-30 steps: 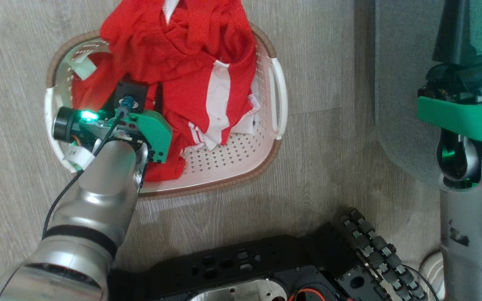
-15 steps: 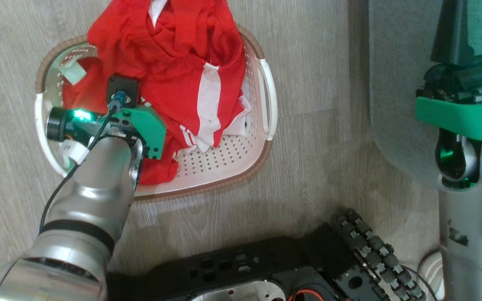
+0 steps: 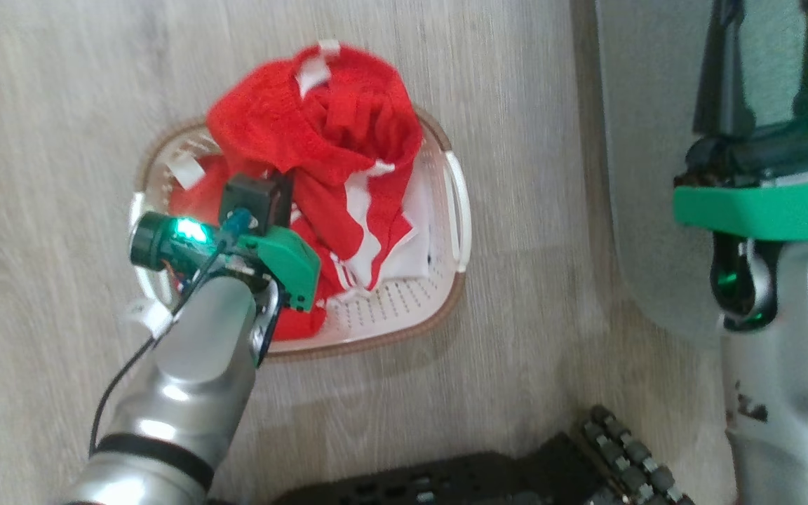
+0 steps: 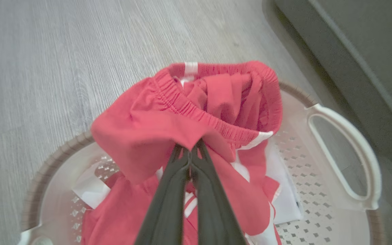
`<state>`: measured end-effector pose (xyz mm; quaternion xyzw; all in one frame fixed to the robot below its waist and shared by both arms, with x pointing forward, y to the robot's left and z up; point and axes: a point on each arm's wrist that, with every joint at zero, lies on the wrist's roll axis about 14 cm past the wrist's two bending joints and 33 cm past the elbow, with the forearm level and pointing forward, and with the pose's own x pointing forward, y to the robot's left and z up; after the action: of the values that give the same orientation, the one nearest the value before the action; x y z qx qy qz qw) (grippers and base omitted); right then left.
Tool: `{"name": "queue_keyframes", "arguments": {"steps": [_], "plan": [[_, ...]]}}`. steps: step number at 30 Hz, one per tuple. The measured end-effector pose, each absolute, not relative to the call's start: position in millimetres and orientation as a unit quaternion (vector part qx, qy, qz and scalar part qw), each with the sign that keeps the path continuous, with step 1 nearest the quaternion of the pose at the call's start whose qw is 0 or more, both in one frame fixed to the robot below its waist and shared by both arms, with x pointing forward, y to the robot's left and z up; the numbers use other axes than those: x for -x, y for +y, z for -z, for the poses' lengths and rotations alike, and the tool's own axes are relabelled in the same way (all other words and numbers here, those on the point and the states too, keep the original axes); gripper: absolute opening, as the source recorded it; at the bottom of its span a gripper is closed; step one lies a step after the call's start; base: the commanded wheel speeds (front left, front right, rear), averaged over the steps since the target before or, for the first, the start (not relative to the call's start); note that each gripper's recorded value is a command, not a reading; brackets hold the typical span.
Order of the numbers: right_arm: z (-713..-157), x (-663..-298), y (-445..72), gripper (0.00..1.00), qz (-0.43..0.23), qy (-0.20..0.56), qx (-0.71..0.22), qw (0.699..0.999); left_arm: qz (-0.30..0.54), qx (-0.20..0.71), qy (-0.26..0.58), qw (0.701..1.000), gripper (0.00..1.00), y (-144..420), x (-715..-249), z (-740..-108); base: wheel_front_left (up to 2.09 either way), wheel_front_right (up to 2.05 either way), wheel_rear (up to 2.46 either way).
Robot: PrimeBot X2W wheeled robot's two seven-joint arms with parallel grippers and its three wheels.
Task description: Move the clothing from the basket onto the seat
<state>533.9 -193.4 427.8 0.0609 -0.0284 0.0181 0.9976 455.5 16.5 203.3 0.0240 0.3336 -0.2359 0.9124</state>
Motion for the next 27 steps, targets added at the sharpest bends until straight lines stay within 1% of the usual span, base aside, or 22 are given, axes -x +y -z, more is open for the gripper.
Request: {"name": "queue_keyframes", "arguments": {"steps": [4, 11, 12, 20, 27], "plan": [[-441, -518, -191, 1.00, -0.019, -0.026, -0.062, 0.998, 0.235, -0.020, 0.293, 0.927, 0.00, 18, -458, -242, 0.00, 0.00, 0.00], [-466, -482, -188, 1.00, -0.018, -0.025, -0.064, 0.997, 0.242, -0.015, 0.226, 0.943, 0.00, 22, -449, -312, 0.00, 0.00, 0.00], [-466, -482, -188, 1.00, -0.018, -0.025, -0.064, 0.997, 0.242, -0.015, 0.226, 0.943, 0.00, 22, -449, -312, 0.00, 0.00, 0.00], [-483, -426, -184, 1.00, -0.019, -0.018, -0.071, 0.997, 0.243, -0.016, 0.128, 0.961, 0.00, 25, -443, -402, 0.00, 0.00, 0.00], [-508, -388, -170, 1.00, -0.039, -0.043, -0.076, 0.995, 0.245, -0.029, 0.045, 0.968, 0.00, 25, -436, -478, 0.00, 0.00, 0.00]]}}
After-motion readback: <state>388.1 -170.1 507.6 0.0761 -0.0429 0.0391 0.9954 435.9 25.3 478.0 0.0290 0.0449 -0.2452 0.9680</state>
